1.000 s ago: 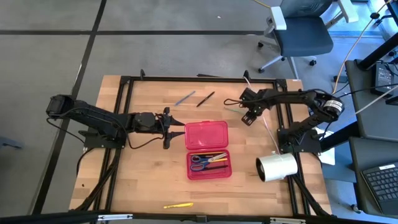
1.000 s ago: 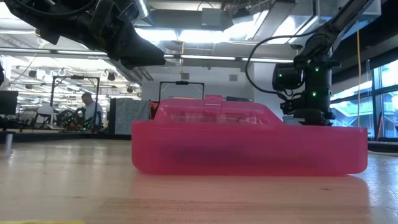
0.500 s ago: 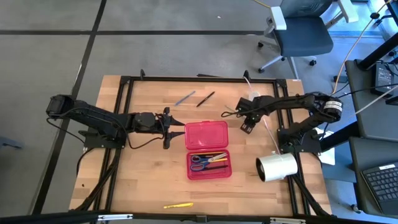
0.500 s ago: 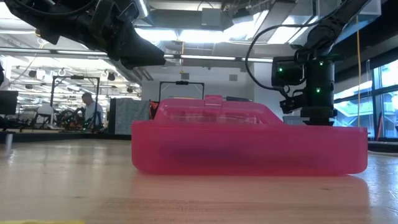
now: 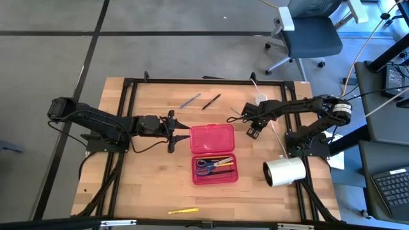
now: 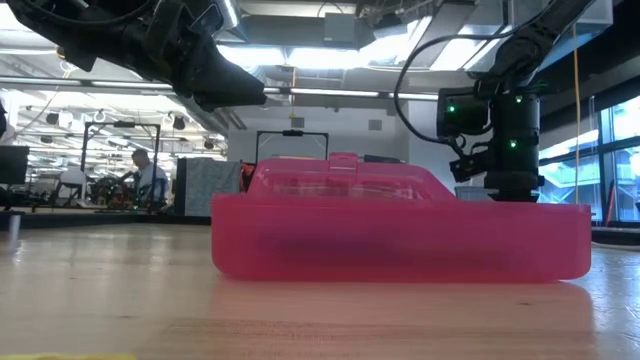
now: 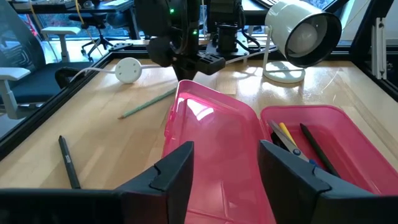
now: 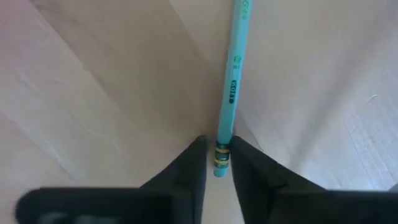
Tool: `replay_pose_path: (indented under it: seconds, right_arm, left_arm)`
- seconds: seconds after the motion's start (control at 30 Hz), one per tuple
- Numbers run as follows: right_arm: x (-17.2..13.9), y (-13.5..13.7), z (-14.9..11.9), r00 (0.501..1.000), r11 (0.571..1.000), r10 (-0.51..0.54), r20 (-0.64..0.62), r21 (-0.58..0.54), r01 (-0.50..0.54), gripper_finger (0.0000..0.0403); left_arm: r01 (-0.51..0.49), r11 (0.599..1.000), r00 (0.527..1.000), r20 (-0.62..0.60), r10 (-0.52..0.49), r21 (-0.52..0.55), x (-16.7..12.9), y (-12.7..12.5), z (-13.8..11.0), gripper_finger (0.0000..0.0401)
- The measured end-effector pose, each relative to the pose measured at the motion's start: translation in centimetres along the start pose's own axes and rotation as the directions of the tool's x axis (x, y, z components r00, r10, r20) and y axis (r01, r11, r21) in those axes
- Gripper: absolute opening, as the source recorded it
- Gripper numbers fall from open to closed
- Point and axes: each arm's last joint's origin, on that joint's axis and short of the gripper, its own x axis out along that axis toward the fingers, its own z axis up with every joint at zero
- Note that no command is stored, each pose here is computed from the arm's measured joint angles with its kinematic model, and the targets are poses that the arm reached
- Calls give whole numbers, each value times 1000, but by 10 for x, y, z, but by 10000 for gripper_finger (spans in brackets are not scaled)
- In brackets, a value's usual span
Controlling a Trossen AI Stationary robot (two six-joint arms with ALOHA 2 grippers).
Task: Pick & place school supplies into a supply box
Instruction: Put the light blue pencil into the red supply box
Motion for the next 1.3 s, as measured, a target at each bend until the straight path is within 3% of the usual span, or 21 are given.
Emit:
replay_pose_path:
  seconds: [0.27,1.3]
  right_arm:
    - [0,0,0,1000,1000,-7,5,11,7,20]
    - [-3,3,-6,999,1000,13,-32,11,-13,21]
  left_arm:
    - [-1,1000,1000,-1,1,0,0,0,0,169]
    - [-1,1000,1000,-1,1,0,0,0,0,166]
